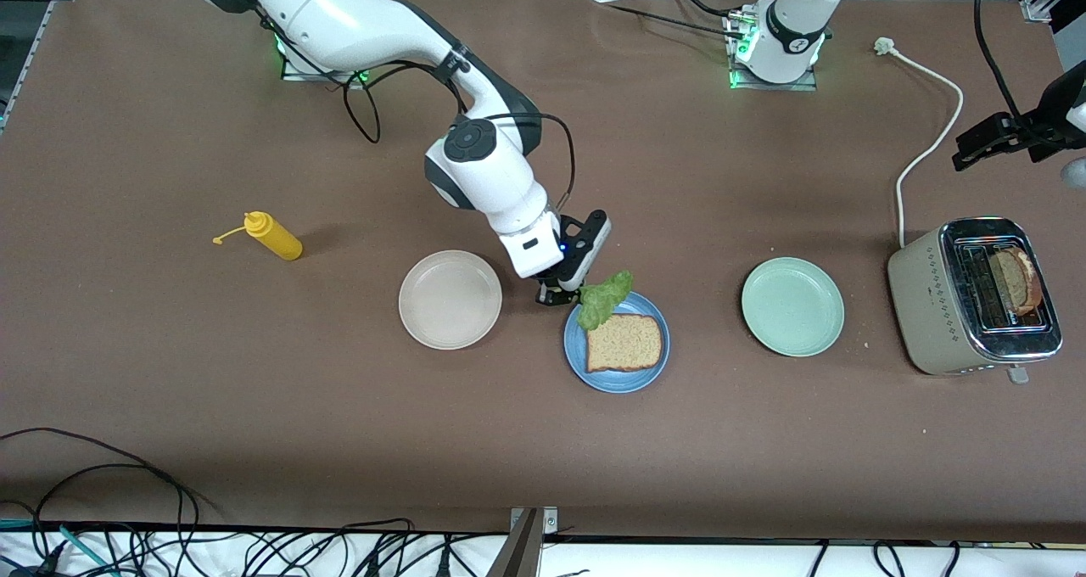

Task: Make sandwich in blue plate with both arms
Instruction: 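Lower the lettuce leaf onto the bread and open the right gripper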

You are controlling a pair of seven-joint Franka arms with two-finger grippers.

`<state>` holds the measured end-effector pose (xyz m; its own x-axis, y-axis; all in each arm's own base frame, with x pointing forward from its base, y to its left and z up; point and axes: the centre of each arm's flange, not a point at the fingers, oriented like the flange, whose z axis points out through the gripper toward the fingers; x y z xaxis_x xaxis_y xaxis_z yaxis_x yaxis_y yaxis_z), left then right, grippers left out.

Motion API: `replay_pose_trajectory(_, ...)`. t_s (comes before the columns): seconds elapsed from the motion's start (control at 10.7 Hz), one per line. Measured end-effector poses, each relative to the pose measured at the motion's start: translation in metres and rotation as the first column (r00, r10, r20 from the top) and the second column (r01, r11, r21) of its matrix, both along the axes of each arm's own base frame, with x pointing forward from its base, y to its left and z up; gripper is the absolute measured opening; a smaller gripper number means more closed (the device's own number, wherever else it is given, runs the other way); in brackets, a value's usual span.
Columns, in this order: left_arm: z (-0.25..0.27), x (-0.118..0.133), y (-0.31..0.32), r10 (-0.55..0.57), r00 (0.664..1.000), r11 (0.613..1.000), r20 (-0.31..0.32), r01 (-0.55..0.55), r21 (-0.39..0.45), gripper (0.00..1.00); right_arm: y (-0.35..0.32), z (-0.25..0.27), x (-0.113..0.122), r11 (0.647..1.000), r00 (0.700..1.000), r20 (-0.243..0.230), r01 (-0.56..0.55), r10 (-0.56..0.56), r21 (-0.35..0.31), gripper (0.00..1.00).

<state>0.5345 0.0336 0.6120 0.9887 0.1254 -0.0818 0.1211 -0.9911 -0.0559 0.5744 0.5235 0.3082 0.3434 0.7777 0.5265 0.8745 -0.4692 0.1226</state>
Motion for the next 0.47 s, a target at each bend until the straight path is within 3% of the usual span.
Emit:
replay_pose_trajectory(0.19, 0.000, 0.000, 0.000, 0.000, 1.000, 1.000, 0.000, 0.000, 0.000, 1.00, 0.010, -0.024, -0.005, 1.000, 0.997, 0.078, -0.019, 0.021, -0.020, 0.05)
replay_pose_trajectory(0.47, 0.000, 0.000, 0.000, 0.000, 1.000, 1.000, 0.000, 0.000, 0.000, 1.00, 0.023, -0.046, -0.006, 0.999, 0.992, 0.124, -0.035, 0.037, -0.018, 0.05)
